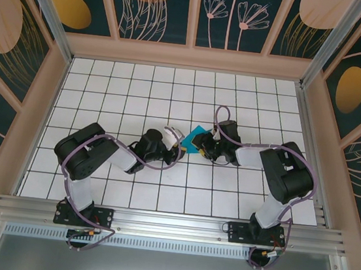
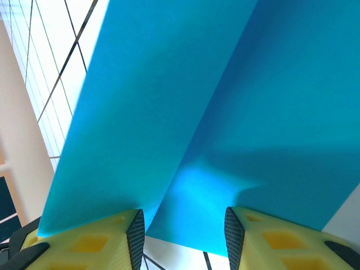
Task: Fold a paper plane with a square sheet of paper (pick it up from the middle)
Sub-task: Fourth fold the wing at the center of the table.
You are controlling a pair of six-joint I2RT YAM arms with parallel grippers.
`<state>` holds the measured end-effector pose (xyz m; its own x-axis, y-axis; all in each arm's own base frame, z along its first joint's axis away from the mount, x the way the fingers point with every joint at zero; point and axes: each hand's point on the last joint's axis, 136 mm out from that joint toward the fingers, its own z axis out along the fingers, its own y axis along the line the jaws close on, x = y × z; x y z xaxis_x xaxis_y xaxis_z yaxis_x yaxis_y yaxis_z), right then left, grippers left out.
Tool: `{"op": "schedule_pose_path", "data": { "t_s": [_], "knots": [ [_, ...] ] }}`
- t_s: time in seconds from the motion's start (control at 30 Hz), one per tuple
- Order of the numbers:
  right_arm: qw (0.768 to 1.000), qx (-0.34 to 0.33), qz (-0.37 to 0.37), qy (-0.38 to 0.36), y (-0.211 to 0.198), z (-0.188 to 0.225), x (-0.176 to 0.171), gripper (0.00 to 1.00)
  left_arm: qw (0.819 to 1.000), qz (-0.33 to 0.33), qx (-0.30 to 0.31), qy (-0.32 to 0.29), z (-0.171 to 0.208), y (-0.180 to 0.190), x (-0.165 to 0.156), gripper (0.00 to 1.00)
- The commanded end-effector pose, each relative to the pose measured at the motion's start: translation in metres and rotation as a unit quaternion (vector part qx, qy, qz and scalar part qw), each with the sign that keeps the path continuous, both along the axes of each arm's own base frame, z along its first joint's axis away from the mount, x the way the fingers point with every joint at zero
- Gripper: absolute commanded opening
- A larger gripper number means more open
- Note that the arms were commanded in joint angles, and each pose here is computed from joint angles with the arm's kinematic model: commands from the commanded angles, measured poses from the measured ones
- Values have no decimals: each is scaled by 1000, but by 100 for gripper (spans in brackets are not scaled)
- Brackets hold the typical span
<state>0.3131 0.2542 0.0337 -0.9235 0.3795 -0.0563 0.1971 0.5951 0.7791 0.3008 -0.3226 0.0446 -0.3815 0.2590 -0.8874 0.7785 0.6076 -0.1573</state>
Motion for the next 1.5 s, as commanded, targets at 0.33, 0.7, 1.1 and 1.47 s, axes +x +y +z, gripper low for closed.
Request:
{"op": "schedule_pose_path", "data": {
  "t_s": [0.33, 0.7, 1.1, 1.47],
  "knots": [
    [1000, 3, 0, 9, 2, 0, 6, 44, 999, -14, 40, -18, -15, -3, 5, 24],
    [999, 7, 16, -36, -4, 12, 7, 42, 999, -4, -19, 32, -2, -10, -1, 11],
    [992, 14, 57, -108, -20, 39, -4, 41, 969, 23, -128, 210, 6, -32, -9, 10],
    [992, 5, 64, -109, -20, 29, -1, 44, 947, 44, -153, 279, -3, -42, -6, 10]
  ]
}}
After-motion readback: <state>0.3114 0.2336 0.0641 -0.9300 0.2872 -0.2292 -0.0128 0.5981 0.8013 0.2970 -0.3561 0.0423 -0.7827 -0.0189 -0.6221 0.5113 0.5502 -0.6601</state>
